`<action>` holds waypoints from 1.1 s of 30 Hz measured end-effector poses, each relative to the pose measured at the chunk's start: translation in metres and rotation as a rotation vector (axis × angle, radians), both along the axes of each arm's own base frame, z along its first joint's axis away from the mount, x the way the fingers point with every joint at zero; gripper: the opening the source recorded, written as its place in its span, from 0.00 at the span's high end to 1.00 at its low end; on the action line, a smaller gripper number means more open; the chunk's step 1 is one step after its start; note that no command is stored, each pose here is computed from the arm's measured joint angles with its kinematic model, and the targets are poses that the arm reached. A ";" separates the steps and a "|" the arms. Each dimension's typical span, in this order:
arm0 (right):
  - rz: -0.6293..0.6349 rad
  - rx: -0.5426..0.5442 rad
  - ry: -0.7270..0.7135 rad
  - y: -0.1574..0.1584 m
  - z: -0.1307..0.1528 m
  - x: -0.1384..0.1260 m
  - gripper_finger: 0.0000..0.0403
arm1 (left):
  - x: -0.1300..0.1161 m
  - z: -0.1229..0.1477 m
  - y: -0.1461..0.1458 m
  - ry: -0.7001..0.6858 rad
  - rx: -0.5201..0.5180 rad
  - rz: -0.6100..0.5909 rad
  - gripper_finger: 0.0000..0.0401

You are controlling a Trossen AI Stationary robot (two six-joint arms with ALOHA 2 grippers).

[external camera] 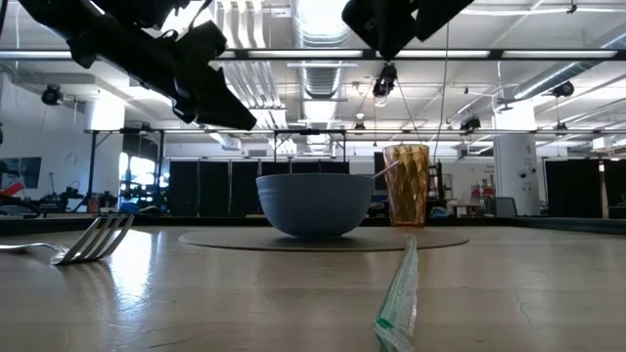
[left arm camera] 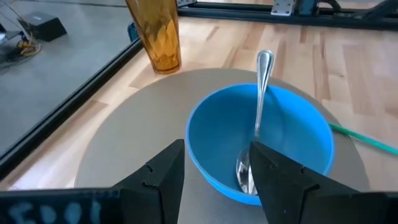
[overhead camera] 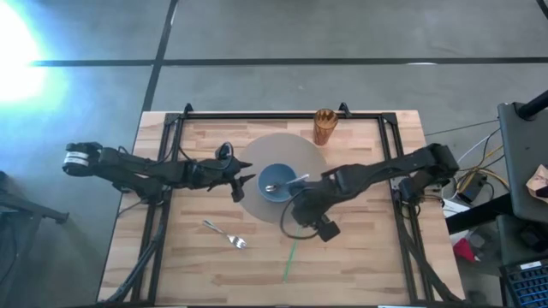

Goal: Pick & Place Utensil
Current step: Put the straw into the cup

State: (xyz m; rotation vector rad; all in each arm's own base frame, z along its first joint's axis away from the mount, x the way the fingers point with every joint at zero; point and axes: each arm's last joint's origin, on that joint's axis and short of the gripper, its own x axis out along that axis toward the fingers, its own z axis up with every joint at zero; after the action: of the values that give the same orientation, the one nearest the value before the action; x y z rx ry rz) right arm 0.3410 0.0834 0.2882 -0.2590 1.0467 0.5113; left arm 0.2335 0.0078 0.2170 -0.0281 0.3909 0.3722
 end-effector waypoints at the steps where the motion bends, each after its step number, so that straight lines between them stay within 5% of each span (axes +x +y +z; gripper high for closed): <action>1: 0.007 -0.002 0.004 0.002 -0.001 0.003 0.58 | 0.000 0.000 0.000 -0.002 -0.010 0.004 0.57; 10: 0.132 -0.044 0.018 0.028 -0.012 0.017 0.58 | -0.001 -0.002 -0.004 0.001 -0.052 0.000 0.57; 17: 0.220 -0.239 0.005 0.042 -0.032 0.023 0.58 | -0.002 -0.005 -0.008 0.034 -0.052 -0.020 0.57; 33: 0.257 -0.283 0.185 0.057 -0.083 0.055 0.58 | -0.005 -0.010 -0.013 0.120 -0.005 -0.069 0.57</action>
State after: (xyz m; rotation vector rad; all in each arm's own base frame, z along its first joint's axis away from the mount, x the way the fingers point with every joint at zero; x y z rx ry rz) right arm 0.3962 0.1405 0.2055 -0.6111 1.2751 0.6265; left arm 0.2282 -0.0049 0.2067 0.0026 0.5105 0.3055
